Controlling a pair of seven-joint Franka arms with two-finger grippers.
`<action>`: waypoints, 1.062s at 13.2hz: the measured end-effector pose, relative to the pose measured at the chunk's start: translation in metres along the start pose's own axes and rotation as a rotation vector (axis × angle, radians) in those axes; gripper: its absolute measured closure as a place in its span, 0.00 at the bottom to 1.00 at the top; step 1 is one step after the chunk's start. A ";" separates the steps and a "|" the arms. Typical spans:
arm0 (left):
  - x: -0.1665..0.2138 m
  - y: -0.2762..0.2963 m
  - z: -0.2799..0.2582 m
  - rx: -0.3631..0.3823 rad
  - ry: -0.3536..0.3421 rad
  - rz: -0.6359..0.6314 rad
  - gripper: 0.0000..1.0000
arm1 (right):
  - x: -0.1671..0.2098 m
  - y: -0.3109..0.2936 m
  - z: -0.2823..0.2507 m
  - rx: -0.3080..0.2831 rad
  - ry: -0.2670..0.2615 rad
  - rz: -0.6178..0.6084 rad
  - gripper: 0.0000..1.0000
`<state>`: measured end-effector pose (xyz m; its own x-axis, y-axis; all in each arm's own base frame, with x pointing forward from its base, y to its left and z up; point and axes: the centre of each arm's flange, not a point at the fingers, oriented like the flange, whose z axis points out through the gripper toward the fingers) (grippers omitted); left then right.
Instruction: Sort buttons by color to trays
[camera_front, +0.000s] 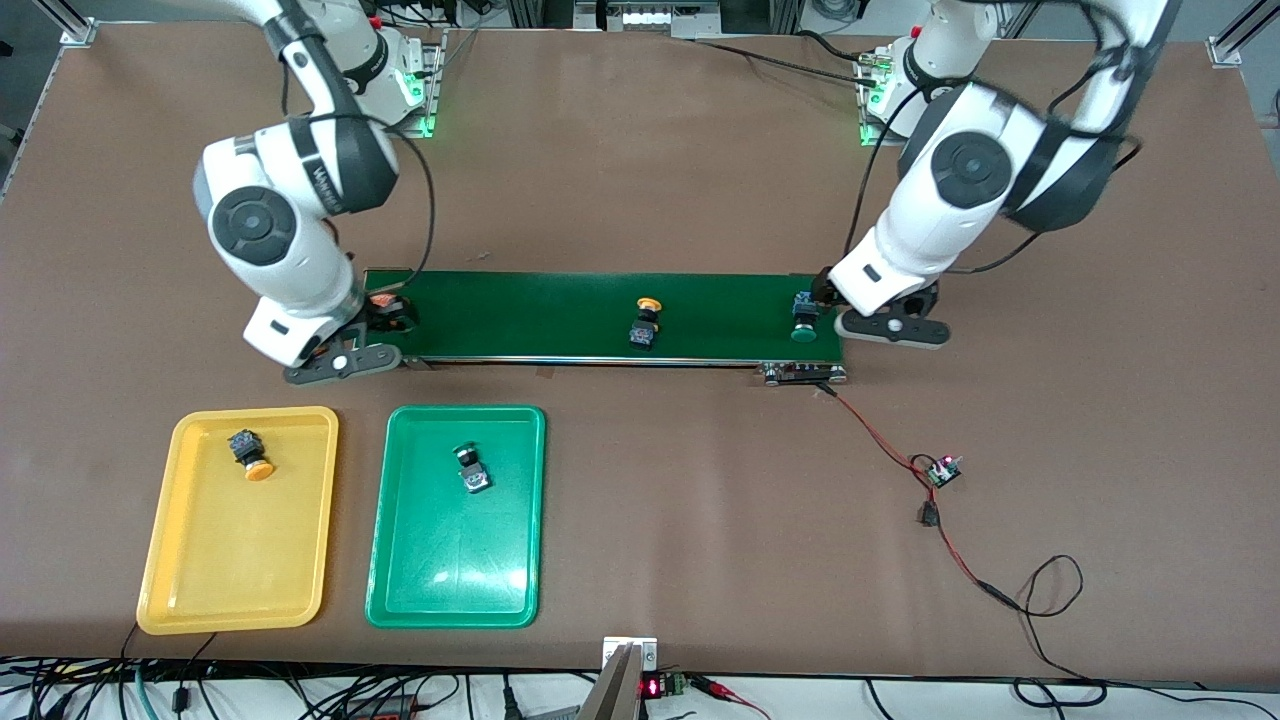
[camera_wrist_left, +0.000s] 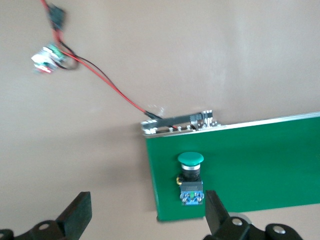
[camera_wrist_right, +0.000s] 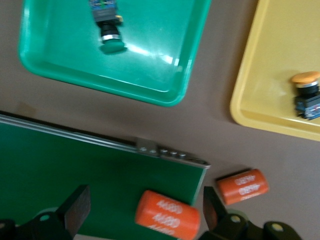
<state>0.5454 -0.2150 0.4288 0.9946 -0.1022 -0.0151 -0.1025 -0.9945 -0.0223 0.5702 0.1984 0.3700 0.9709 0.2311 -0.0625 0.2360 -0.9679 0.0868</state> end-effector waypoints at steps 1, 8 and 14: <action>0.010 -0.013 -0.028 0.004 0.020 -0.028 0.00 | -0.002 -0.015 -0.003 0.028 -0.005 0.025 0.00; 0.046 -0.128 -0.098 0.020 0.087 -0.225 0.00 | -0.009 -0.083 -0.021 0.103 -0.023 0.293 0.00; 0.049 -0.203 -0.129 -0.129 0.075 -0.334 0.00 | -0.014 -0.134 -0.009 0.143 -0.068 0.409 0.00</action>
<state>0.6162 -0.0212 0.5617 0.9716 0.2323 0.0453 0.2261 -0.9675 0.1131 0.5253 0.3257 0.3682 0.9773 -0.1763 -0.1177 -0.1798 -0.9835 -0.0203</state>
